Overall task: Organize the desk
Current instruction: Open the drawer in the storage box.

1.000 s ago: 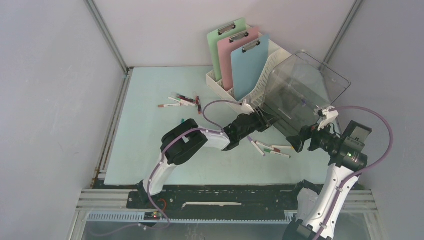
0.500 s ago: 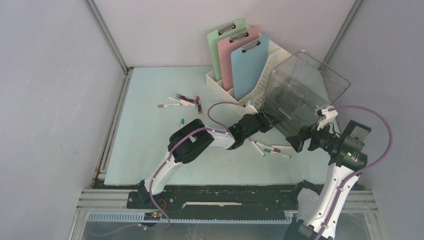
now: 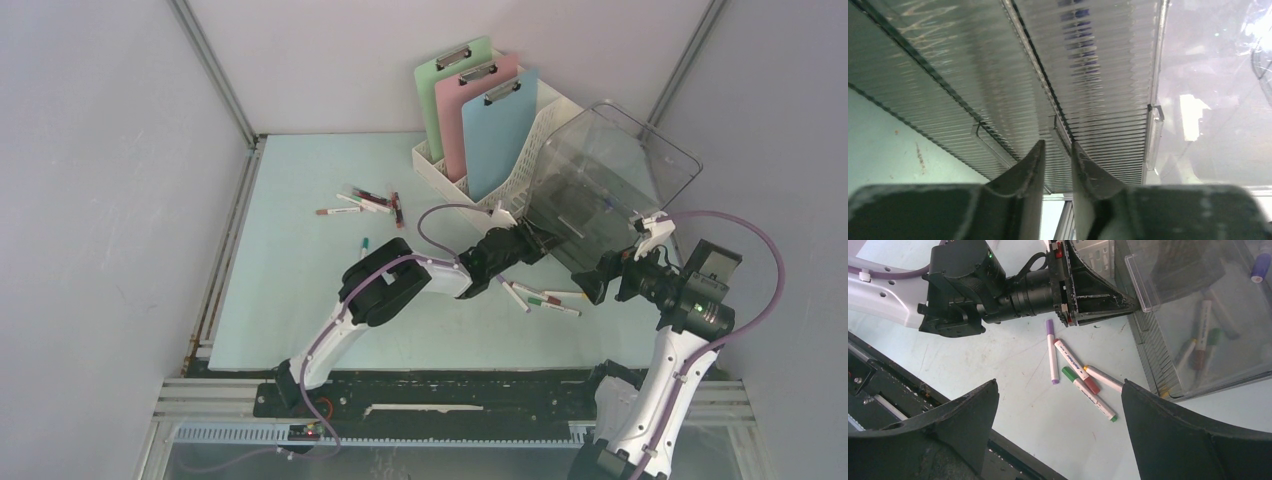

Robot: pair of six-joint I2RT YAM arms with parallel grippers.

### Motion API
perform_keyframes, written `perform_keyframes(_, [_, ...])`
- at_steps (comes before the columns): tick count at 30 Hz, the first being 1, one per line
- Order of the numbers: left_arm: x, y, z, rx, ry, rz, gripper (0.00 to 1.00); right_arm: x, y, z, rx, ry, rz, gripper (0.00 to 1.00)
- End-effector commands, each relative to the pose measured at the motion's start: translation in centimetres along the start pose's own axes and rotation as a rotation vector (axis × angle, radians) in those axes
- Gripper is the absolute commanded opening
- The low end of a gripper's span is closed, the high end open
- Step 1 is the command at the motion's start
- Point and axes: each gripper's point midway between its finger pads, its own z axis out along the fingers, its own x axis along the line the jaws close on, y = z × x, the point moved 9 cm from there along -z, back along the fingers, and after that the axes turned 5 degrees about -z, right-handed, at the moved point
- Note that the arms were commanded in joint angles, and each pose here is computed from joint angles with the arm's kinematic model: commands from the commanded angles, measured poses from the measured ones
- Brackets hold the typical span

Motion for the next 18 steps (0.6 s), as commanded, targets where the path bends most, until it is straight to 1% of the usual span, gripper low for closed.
perform_keyframes(1, [-0.1, 0.5, 0.8, -0.015, -0.031, -0.031, 0.22, 0.0, 0.1, 0.1, -0.007, 0.001, -0.015, 1.0])
perform_keyframes(3, [0.1, 0.6, 0.6, -0.019, -0.028, -0.032, 0.13, 0.1, 0.1, 0.0, -0.007, 0.0, -0.016, 1.0])
perform_keyframes(4, [0.1, 0.6, 0.5, -0.021, -0.029, -0.03, 0.06, 0.1, 0.1, 0.0, -0.007, 0.001, -0.016, 1.0])
perform_keyframes(5, [0.1, 0.6, 0.4, -0.022, -0.027, -0.03, 0.01, 0.1, 0.2, 0.1, -0.007, 0.001, -0.016, 1.0])
perform_keyframes(11, [0.0, 0.9, -0.8, -0.047, -0.029, -0.029, 0.0, 0.1, 0.1, 0.0, -0.006, 0.001, -0.017, 1.0])
perform_keyframes(18, [-0.9, 1.4, -3.6, -0.085, -0.049, 0.0, 0.0, 0.1, 0.2, 0.0, -0.007, 0.001, -0.019, 1.0])
